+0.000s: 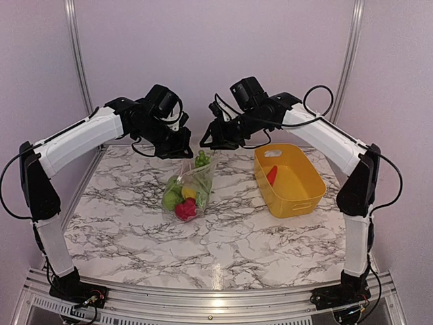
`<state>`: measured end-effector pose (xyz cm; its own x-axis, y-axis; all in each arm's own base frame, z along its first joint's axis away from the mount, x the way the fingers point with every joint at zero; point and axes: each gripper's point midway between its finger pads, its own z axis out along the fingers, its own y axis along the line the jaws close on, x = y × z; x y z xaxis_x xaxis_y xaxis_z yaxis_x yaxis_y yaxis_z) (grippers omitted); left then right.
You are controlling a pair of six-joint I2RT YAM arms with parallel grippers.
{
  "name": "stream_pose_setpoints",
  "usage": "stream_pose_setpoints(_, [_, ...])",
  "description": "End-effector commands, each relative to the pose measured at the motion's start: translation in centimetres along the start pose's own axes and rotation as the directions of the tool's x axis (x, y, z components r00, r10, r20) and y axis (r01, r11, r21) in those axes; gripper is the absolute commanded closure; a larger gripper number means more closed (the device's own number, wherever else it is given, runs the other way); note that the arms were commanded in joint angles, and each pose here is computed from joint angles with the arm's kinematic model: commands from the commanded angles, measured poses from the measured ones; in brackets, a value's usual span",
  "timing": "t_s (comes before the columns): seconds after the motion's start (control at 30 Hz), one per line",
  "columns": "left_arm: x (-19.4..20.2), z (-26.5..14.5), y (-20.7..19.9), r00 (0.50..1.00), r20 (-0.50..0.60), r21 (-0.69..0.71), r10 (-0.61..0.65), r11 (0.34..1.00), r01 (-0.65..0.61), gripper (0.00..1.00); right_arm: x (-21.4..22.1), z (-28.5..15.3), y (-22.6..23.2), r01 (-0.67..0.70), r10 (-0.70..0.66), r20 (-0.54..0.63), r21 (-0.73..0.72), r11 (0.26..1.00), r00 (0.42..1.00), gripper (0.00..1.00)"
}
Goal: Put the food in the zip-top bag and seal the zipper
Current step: Place the fake fruit in the zipper food storage bag, then adjust the zipper food storage bag at the center of the board.
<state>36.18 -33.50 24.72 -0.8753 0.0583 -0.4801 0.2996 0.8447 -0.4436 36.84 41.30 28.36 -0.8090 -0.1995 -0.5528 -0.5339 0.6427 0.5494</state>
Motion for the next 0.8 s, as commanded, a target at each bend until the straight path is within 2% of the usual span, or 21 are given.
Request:
stream_pose_setpoints(0.0, [-1.2, -1.0, -0.4, 0.999, 0.051, 0.003, 0.005, 1.000, -0.005, 1.00, -2.0, -3.7, -1.8, -0.060, 0.062, 0.078, -0.025, 0.998, 0.995, 0.57])
stream_pose_setpoints(0.07, [-1.7, -1.9, -0.9, 0.998, 0.070, 0.019, -0.001, 1.000, -0.001, 1.00, -3.0, -5.1, -2.6, -0.065, 0.066, 0.121, -0.018, 0.998, 0.990, 0.57])
stream_pose_setpoints(0.17, [-3.3, -5.7, -2.3, 0.988, 0.154, 0.054, -0.004, 0.999, -0.004, 1.00, -4.5, -7.3, -3.4, -0.060, 0.059, 0.180, -0.003, 0.998, 0.982, 0.56])
stream_pose_setpoints(0.27, [-3.4, -6.3, 0.1, 0.975, 0.219, -0.048, 0.029, 0.999, -0.019, 1.00, -4.8, -8.5, -5.6, -0.066, 0.051, 0.211, 0.064, 0.996, 0.976, 0.56])
stream_pose_setpoints(0.3, [-2.9, -5.5, 1.3, 0.981, 0.193, -0.076, 0.019, 0.997, -0.005, 1.00, -4.7, -8.7, -6.7, -0.074, 0.052, 0.217, 0.095, 0.993, 0.975, 0.56])
stream_pose_setpoints(0.4, [-3.2, -5.7, 0.6, 0.989, 0.145, -0.050, 0.011, 0.999, -0.003, 1.00, -5.0, -9.8, -10.3, -0.127, 0.084, 0.241, 0.169, 0.977, 0.967, 0.55])
stream_pose_setpoints(0.53, [-2.3, -4.6, 2.4, 0.995, 0.101, -0.106, -0.006, 0.994, 0.017, 1.00, -4.5, -11.2, -16.0, -0.191, 0.100, 0.277, 0.326, 0.926, 0.956, 0.54])
stream_pose_setpoints(0.63, [-1.6, -3.6, 2.4, 0.998, 0.052, -0.089, -0.023, 0.996, 0.028, 1.00, -3.3, -11.1, -19.9, -0.262, 0.161, 0.285, 0.365, 0.893, 0.945, 0.53])
stream_pose_setpoints(0.77, [-2.1, -3.6, 2.2, 0.998, 0.068, -0.081, -0.020, 0.996, 0.025, 1.00, -1.8, -10.4, -22.8, -0.325, 0.224, 0.285, 0.384, 0.864, 0.932, 0.53])
